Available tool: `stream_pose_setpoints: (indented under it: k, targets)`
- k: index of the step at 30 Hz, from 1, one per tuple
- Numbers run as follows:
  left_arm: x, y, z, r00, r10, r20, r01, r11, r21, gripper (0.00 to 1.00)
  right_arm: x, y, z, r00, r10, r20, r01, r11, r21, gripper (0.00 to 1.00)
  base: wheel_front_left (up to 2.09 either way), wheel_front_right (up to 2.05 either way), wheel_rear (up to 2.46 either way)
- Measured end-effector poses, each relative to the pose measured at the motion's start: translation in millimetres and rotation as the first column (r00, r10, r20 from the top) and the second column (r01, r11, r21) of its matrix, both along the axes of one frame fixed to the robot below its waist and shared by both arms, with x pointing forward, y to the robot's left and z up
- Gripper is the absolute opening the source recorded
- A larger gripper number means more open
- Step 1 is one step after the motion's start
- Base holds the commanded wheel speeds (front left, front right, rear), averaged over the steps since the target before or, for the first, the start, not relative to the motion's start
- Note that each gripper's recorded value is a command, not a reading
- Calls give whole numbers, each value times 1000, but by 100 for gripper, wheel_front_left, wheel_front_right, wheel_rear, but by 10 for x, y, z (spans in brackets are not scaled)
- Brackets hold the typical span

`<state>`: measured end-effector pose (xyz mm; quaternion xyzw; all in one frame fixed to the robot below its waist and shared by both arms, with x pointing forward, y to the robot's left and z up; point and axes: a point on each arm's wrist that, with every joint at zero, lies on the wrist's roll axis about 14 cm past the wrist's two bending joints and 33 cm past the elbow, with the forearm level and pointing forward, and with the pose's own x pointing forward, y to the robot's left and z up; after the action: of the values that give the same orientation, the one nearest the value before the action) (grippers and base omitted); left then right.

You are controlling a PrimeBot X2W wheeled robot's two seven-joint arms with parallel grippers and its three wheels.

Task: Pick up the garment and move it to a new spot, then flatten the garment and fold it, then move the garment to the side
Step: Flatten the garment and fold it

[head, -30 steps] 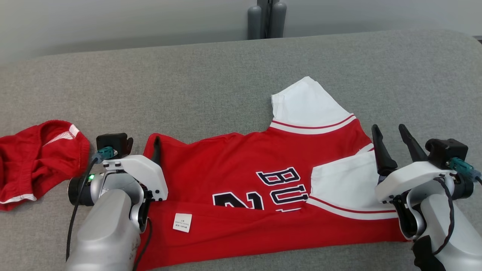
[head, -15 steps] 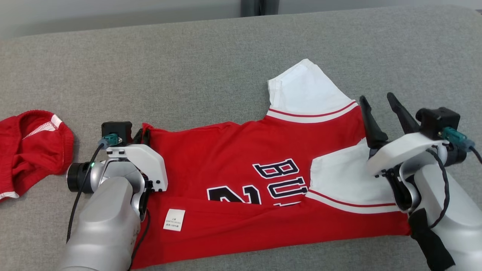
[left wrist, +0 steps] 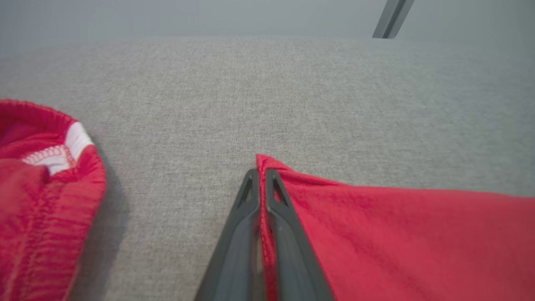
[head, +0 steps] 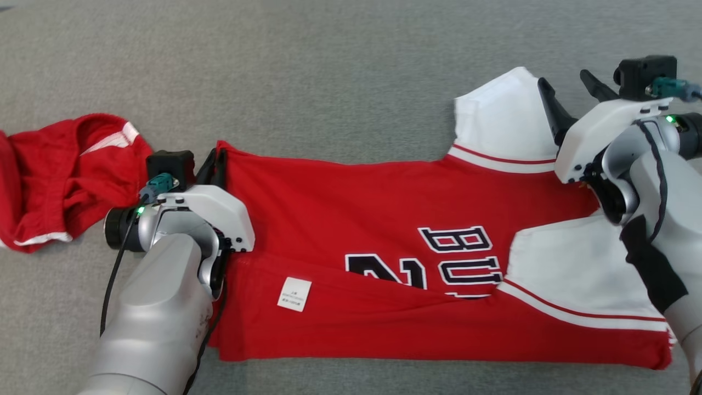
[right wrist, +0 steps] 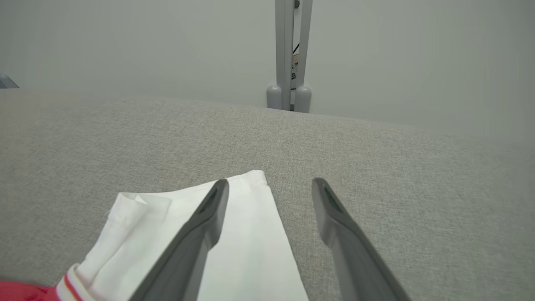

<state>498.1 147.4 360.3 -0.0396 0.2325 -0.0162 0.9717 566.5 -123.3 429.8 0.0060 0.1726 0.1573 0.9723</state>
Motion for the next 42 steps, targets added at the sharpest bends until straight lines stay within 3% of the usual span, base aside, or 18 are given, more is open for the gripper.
stream_pose_setpoints:
  k: [11, 12, 15, 22, 27, 32, 42]
  targets:
    - [4, 12, -42, 1000, 14, 26, -13, 999, -40, 0, 391, 221, -506, 973, 40, -227, -64, 993, -99, 100, 0, 0, 0]
    - [4, 12, -48, 1000, 18, 24, -17, 999, -42, 0, 380, 255, -565, 967, 48, -250, -77, 991, -107, 91, 0, 0, 0]
    - [7, 10, -67, 999, 30, 18, -29, 999, -45, 0, 423, 313, -607, 959, 60, -276, -97, 988, -120, 0, 0, 0, 0]
    - [20, 22, -51, 998, 68, 16, -67, 997, -50, 0, 489, 51, -530, 975, 12, -221, -46, 988, -149, 0, 0, 0, 0]
    - [95, 101, 66, 992, 122, 43, -119, 991, -66, 0, 626, -53, -188, 998, -18, -53, 12, 994, -109, 0, 0, 0, 0]
    - [148, 165, 221, 986, 141, 86, -135, 988, -70, 0, 629, -133, 127, 996, -41, 79, 47, 996, -76, 0, 0, 0, 0]
    - [-67, 119, 329, 989, 103, 106, -97, 994, -59, 0, 102, -160, 343, 988, -81, 130, 74, 996, 57, 0, 0, 0, 0]
